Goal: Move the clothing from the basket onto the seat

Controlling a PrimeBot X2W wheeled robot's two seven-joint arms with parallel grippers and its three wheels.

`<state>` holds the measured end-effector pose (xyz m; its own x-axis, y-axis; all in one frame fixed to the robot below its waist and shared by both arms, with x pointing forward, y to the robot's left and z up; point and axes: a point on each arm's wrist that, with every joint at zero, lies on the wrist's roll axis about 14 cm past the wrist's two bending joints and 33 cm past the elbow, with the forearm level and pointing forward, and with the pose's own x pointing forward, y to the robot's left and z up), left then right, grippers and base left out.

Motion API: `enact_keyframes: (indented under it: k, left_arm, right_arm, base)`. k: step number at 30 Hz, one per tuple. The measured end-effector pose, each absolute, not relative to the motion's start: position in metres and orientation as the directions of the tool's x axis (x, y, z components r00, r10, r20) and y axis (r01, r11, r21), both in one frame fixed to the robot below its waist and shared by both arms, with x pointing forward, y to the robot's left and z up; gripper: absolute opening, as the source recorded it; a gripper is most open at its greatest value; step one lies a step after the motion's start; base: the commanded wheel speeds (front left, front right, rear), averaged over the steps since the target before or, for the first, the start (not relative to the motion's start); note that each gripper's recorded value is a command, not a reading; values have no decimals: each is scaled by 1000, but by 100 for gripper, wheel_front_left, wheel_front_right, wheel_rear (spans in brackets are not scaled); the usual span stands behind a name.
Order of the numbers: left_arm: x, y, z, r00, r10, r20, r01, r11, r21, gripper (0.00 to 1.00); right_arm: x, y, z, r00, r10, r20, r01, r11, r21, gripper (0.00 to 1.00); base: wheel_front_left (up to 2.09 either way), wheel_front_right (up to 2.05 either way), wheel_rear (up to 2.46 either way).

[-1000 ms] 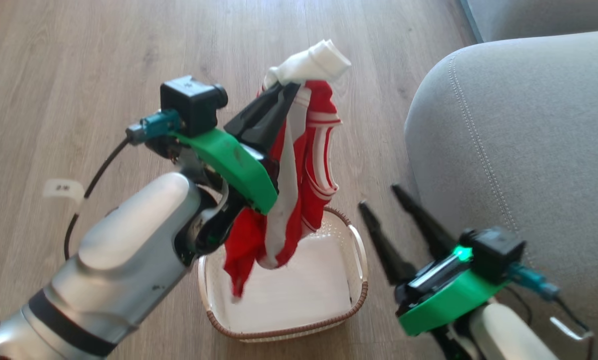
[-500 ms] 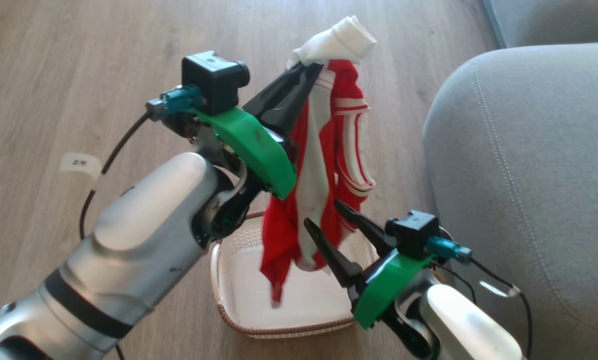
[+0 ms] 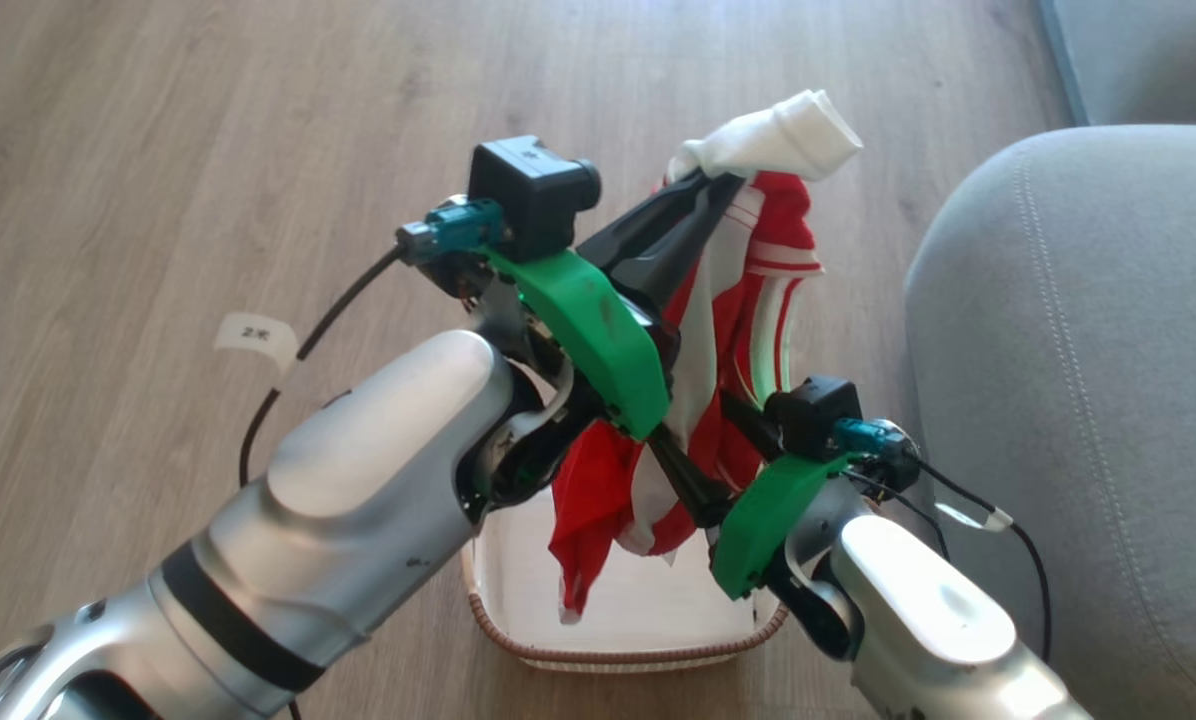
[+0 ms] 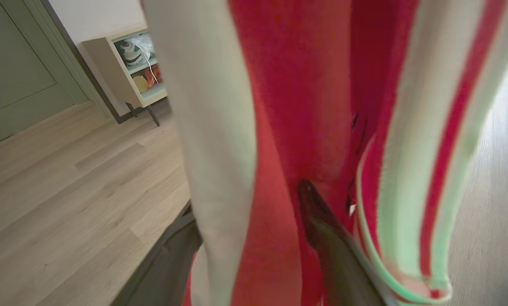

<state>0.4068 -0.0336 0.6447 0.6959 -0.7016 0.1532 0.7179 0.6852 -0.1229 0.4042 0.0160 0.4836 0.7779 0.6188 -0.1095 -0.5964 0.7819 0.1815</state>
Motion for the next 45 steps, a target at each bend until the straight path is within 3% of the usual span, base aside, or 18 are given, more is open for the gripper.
enact_keyframes:
  k: [6, 7, 8, 9, 18, 25, 26, 27, 28, 39, 45]
  left_arm:
    - [404, -30, 643, 700, -698, 149, 713, 690, -122, 0]
    - [404, -29, 642, 703, -696, 147, 711, 692, -123, 0]
    - [405, -28, 641, 707, -693, 142, 707, 696, -125, 0]
    - [406, -26, 639, 710, -690, 137, 704, 699, -126, 0]
    - [417, -17, 628, 738, -666, 111, 675, 725, -136, 0]
    - [420, -10, 616, 758, -648, 78, 651, 745, -146, 0]
    - [420, -8, 612, 763, -642, 70, 645, 750, -149, 24]
    - [419, -7, 609, 766, -640, 63, 641, 752, -154, 56]
    - [419, -5, 606, 768, -638, 56, 638, 754, -161, 100]
    - [416, 3, 586, 790, -613, 21, 604, 773, -194, 100]
    - [410, -11, 588, 762, -647, 34, 639, 742, -202, 100]
  right_arm:
    - [412, 28, 483, 759, 640, -118, -611, 764, 209, 100]
    - [414, 30, 483, 757, 642, -117, -614, 762, 207, 89]
    - [416, 31, 485, 756, 646, -110, -618, 758, 208, 33]
    - [418, 32, 487, 756, 646, -101, -619, 757, 210, 0]
    - [424, 29, 489, 767, 635, -90, -606, 764, 221, 0]
    - [426, 17, 520, 803, 596, 32, -585, 775, 239, 0]
    - [424, 15, 521, 806, 590, 41, -580, 777, 244, 0]
    - [421, 13, 520, 810, 585, 46, -576, 778, 250, 0]
    - [418, 9, 520, 815, 577, 50, -570, 782, 254, 0]
    - [411, -41, 542, 868, 473, 152, -496, 838, 228, 0]
    - [411, -81, 555, 902, 386, 196, -422, 884, 200, 0]
  base:
    - [0, 0, 0]
    - [0, 0, 0]
    - [0, 0, 0]
    - [0, 0, 0]
    - [0, 0, 0]
    - [0, 0, 0]
    - [0, 0, 0]
    - [0, 0, 0]
    - [0, 0, 0]
    - [0, 0, 0]
    - [0, 0, 0]
